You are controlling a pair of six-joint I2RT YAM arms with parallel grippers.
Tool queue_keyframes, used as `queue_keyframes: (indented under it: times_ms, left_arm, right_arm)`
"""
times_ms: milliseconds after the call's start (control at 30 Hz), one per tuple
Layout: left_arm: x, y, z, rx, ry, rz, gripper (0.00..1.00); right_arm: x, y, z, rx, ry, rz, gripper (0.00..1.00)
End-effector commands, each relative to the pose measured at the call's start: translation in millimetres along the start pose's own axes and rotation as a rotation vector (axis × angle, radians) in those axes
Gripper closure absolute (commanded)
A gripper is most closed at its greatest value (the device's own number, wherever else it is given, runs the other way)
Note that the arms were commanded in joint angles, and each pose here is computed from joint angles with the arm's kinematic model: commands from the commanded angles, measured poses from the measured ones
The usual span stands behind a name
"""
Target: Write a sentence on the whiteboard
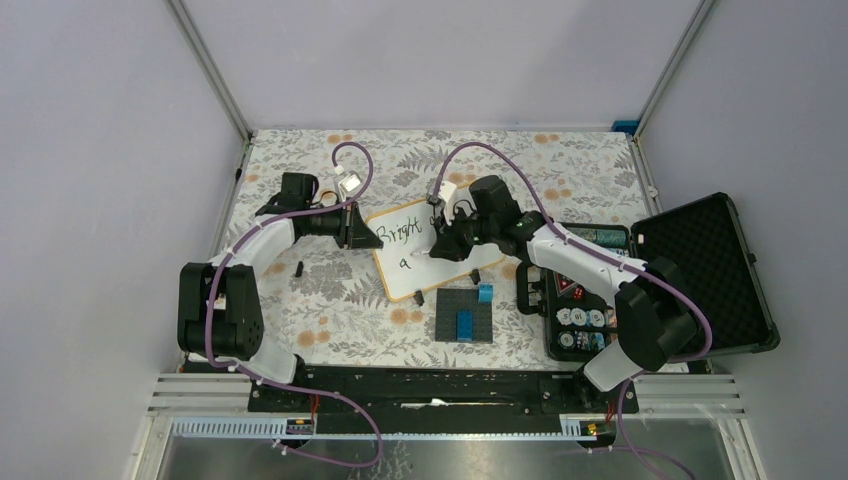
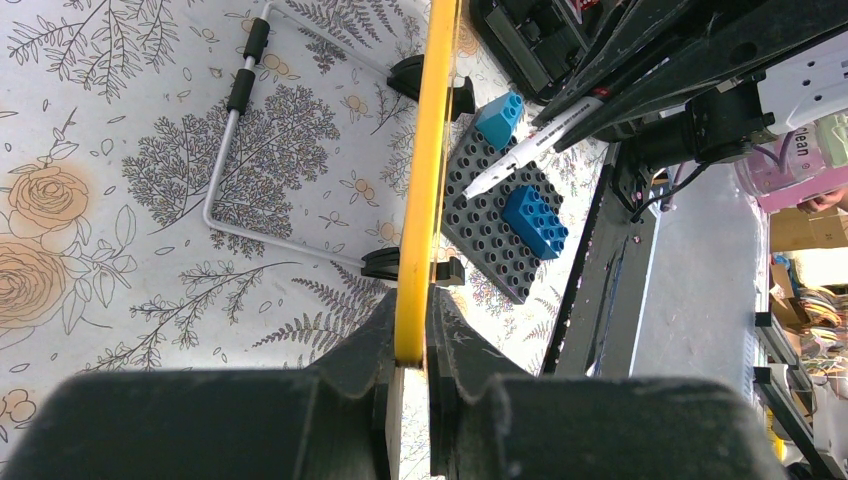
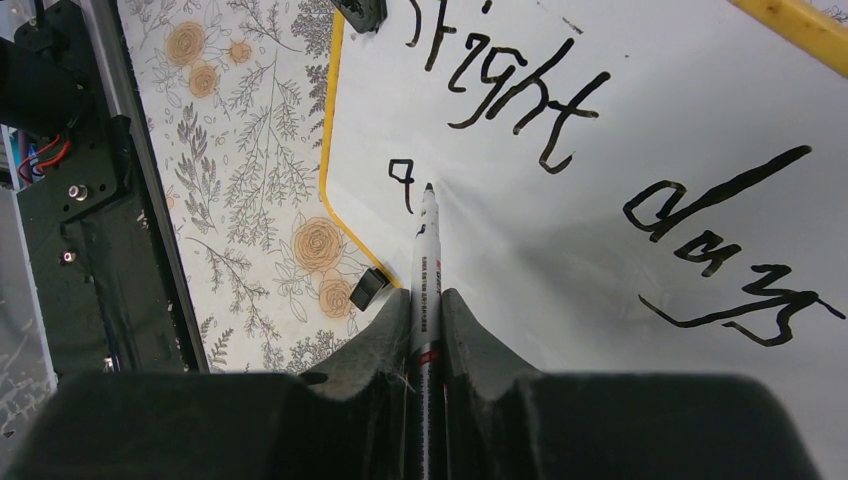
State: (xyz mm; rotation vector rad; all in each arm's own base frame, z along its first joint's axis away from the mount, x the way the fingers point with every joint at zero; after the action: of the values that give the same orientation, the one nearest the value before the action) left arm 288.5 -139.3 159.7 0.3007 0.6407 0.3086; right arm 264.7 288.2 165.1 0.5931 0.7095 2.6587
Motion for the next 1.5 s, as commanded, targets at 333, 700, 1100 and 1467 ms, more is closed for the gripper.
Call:
queue_keyframes:
  times_ms: [333,700,1100,1467]
  left_arm:
    - [17.3,-3.0,4.4,0.023,-0.102,0.076,1.00]
    - [18.0,-2.9,4.9,0.024,-0.105,0.079,1.00]
    - [18.4,-3.1,4.2,0.026,-0.105,0.081,1.00]
    - [18.4,-3.0,3.6,0.028,-0.103,0.082,1.00]
  right_arm:
    - [-2.1,-5.9,29.9,-0.072,0.056,-0.008,1.00]
    - [-6.3,-10.7,21.3,-0.058,0.056,-0.020,1.00]
    - [-4.7,-14.4,-6.4,0.002,0.050,-0.015,1.00]
    - [0.0,-15.6,-22.7,0.033,0.043,0.001,1.00]
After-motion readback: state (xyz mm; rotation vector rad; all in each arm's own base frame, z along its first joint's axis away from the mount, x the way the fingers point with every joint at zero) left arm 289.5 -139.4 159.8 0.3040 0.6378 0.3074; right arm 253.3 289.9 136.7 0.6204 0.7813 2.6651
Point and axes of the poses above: each gripper's point midway between its finger pads, its own y axis back along the fingers, its own x axis along the line the jaws close on, z = x × y, the point moved 4 cm from there along y, back along the fingers, and after that the axes turned 6 degrees about -y, right-handed, at the moved point
